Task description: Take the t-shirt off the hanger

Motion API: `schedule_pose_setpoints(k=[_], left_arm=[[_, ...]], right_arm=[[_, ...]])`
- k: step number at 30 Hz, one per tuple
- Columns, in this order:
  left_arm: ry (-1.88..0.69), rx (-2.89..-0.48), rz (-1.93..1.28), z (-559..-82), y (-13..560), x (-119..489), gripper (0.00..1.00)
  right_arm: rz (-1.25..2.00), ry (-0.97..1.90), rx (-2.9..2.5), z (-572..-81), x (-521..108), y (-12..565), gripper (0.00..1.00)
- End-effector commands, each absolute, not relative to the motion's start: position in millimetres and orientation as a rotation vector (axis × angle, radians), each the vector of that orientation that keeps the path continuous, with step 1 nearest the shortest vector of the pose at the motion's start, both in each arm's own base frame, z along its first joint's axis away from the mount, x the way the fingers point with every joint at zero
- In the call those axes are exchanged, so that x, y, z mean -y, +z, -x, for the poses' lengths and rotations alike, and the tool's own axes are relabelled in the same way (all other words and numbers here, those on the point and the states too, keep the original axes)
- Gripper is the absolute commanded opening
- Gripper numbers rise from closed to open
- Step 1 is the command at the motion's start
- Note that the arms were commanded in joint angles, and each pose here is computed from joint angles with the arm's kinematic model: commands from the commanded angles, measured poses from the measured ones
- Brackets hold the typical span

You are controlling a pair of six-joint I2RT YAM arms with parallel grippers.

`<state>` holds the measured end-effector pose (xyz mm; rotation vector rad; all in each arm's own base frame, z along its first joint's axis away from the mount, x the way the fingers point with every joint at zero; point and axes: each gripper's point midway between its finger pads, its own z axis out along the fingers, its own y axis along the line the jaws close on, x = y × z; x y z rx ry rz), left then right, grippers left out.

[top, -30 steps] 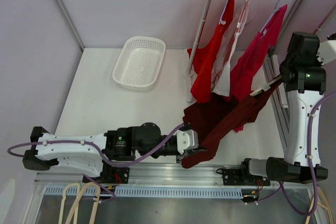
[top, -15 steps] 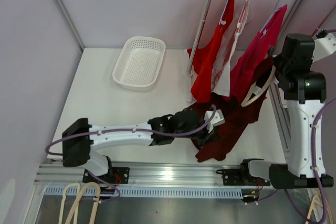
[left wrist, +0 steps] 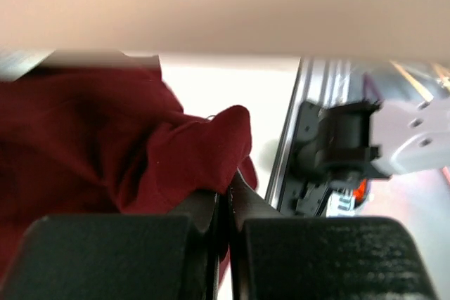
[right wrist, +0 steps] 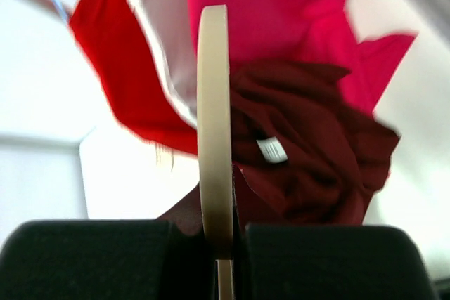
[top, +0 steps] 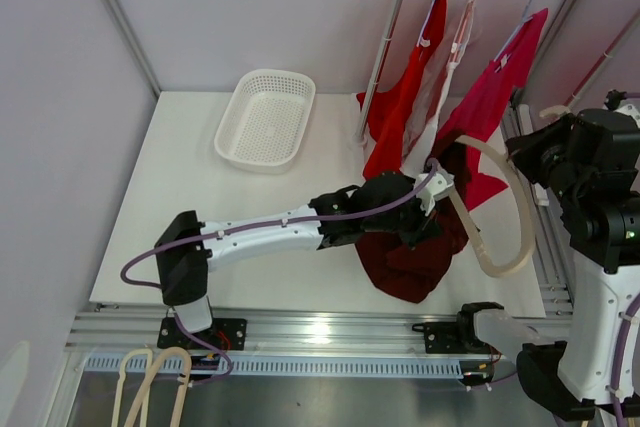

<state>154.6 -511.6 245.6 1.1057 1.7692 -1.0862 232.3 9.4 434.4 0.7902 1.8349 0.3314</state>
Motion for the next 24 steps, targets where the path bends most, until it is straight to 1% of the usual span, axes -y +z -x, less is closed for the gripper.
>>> schedule_pose_setpoints(k=[1, 6, 7, 10, 12, 14, 15, 16, 17, 18, 19, 20, 22, 23, 24], left_arm=[[-1.074, -1.817, -1.084, -156, 237, 508, 0.01], [-1.1, -1.823, -1.084, -149, 235, 502, 0.01], [-1.109, -1.826, -1.085, -147, 235, 499, 0.01], [-1.164, -1.801, -1.086, -132, 255, 487, 0.01], [-1.18, -1.764, -1.093, -121, 281, 471, 0.01], [-1.135, -1.737, -1.122, -117, 297, 460, 0.01], [-1.119, -1.734, -1.132, -112, 320, 449, 0.01], [-1.101, -1.731, -1.148, -112, 328, 443, 0.01], [-1.069, -1.736, -1.131, -117, 336, 437, 0.01], [-1.08, -1.667, -1.09, -119, 377, 430, 0.01], [-1.052, -1.691, -1.093, -123, 380, 421, 0.01], [-1.071, -1.65, -1.055, -127, 409, 414, 0.01], [-1.094, -1.638, -0.941, -153, 452, 396, 0.01], [-1.106, -1.664, -0.89, -178, 458, 384, 0.01], [-1.145, -1.691, -0.834, -189, 465, 379, 0.01]], right_arm=[[-0.69, 0.501, -1.963, -214, -43, 423, 0.0], [-0.656, 0.368, -1.852, -188, -18, 444, 0.0], [-0.688, 0.283, -1.815, -188, -2, 447, 0.0], [-0.741, 0.077, -1.786, -195, 29, 445, 0.0], [-0.759, -0.01, -1.79, -202, 40, 441, 0.0], [-0.79, -0.073, -1.745, -203, 52, 448, 0.0], [-0.803, -0.091, -1.722, -203, 56, 451, 0.0], [-0.8, -0.106, -1.691, -205, 60, 458, 0.0], [-0.819, -0.148, -1.664, -205, 67, 462, 0.0], [-0.823, -0.156, -1.64, -210, 70, 466, 0.0], [-0.814, -0.175, -1.648, -217, 70, 465, 0.0], [-0.812, -0.183, -1.652, -223, 71, 464, 0.0], [-0.778, -0.163, -1.675, -246, 65, 463, 0.0], [-0.765, -0.149, -1.682, -253, 62, 463, 0.0], [-0.747, -0.117, -1.673, -261, 57, 468, 0.0]])
